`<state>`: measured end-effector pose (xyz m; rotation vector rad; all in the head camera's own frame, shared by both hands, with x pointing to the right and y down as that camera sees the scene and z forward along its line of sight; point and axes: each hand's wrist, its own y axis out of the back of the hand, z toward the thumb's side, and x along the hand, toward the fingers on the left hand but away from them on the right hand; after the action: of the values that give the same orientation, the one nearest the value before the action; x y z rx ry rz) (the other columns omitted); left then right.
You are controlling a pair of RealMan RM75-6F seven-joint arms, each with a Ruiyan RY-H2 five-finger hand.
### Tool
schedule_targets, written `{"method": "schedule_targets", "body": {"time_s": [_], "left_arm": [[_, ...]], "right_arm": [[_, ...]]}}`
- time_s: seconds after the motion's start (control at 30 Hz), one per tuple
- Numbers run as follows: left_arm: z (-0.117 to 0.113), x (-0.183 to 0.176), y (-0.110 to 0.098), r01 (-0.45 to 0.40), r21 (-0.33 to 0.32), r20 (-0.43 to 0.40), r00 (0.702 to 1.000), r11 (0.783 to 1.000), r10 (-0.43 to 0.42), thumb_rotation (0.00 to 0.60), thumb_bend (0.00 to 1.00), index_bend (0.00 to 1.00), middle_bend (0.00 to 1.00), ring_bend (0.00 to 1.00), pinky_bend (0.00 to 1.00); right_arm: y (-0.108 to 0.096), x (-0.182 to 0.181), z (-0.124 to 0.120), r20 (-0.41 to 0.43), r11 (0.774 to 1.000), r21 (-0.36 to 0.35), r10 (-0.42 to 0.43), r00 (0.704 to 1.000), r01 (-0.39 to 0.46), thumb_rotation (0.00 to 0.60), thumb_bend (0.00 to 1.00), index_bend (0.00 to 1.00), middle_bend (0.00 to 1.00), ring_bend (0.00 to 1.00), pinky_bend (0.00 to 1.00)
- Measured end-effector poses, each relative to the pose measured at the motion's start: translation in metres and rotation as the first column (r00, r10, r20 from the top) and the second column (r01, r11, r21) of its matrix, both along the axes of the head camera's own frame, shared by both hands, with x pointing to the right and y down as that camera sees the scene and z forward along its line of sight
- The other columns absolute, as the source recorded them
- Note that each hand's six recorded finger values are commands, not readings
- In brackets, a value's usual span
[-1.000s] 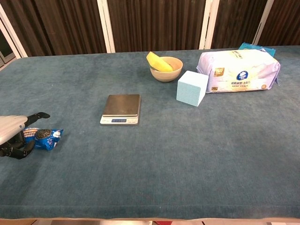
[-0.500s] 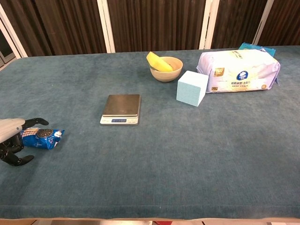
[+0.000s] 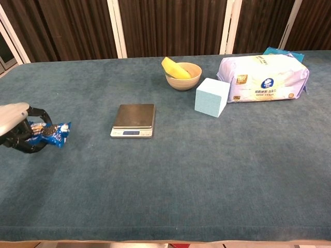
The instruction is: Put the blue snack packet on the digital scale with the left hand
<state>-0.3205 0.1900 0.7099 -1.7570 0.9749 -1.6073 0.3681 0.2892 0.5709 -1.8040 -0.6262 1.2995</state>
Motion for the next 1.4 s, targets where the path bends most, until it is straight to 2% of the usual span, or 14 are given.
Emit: {"method": "schedule_targets", "body": {"time_s": [0.2, 0.37, 0.5, 0.73, 0.9, 1.13, 1.27, 1.4], "left_arm": [[-0.011, 0.037, -0.029, 0.015, 0.093, -0.103, 0.995, 0.996, -0.005, 0.600, 0.51, 0.81, 1.00, 1.00, 1.00], [-0.013, 0.079, -0.048, 0.016, 0.126, -0.175, 0.985, 0.992, 0.006, 0.600, 0.51, 0.81, 1.00, 1.00, 1.00], [-0.004, 0.105, -0.060, 0.007, 0.131, -0.177, 0.984, 0.991, 0.016, 0.600, 0.51, 0.80, 1.00, 1.00, 1.00], [0.020, 0.142, -0.066, -0.025, 0.096, -0.138, 0.990, 0.995, 0.038, 0.600, 0.51, 0.78, 1.00, 1.00, 1.00], [0.037, 0.154, -0.067, -0.057, 0.075, -0.086, 0.994, 0.996, 0.064, 0.600, 0.47, 0.65, 1.00, 1.00, 1.00], [0.049, 0.158, -0.069, -0.061, 0.062, -0.054, 0.996, 0.996, 0.065, 0.600, 0.45, 0.39, 1.00, 1.00, 1.00], [0.052, 0.158, -0.068, -0.056, 0.043, -0.056, 0.997, 0.997, 0.059, 0.600, 0.44, 0.25, 1.00, 1.00, 1.00], [0.050, 0.160, -0.069, -0.048, 0.041, -0.079, 0.996, 0.998, 0.051, 0.600, 0.43, 0.16, 1.00, 1.00, 1.00]], "right_arm": [[-0.001, 0.001, 0.000, 0.006, 1.000, -0.004, 0.001, 1.000, -0.001, 0.600, 0.17, 0.00, 0.00, 0.00, 0.00], [-0.004, 0.003, -0.003, 0.018, 1.000, -0.003, 0.011, 1.000, -0.011, 0.600, 0.17, 0.00, 0.00, 0.00, 0.00], [-0.007, 0.008, -0.009, 0.034, 0.999, 0.009, 0.031, 0.999, -0.031, 0.600, 0.17, 0.00, 0.00, 0.00, 0.00], [-0.010, 0.016, -0.016, 0.054, 0.998, 0.015, 0.057, 0.997, -0.058, 0.600, 0.17, 0.00, 0.00, 0.00, 0.00], [-0.012, 0.021, -0.019, 0.064, 0.997, 0.015, 0.069, 0.996, -0.071, 0.600, 0.17, 0.00, 0.00, 0.00, 0.00], [-0.012, 0.022, -0.022, 0.074, 0.997, 0.018, 0.069, 0.995, -0.070, 0.600, 0.17, 0.00, 0.00, 0.00, 0.00], [-0.013, 0.023, -0.022, 0.076, 0.997, 0.020, 0.070, 0.995, -0.072, 0.600, 0.17, 0.00, 0.00, 0.00, 0.00], [-0.012, 0.021, -0.022, 0.076, 0.998, 0.019, 0.066, 0.995, -0.068, 0.600, 0.17, 0.00, 0.00, 0.00, 0.00]]}}
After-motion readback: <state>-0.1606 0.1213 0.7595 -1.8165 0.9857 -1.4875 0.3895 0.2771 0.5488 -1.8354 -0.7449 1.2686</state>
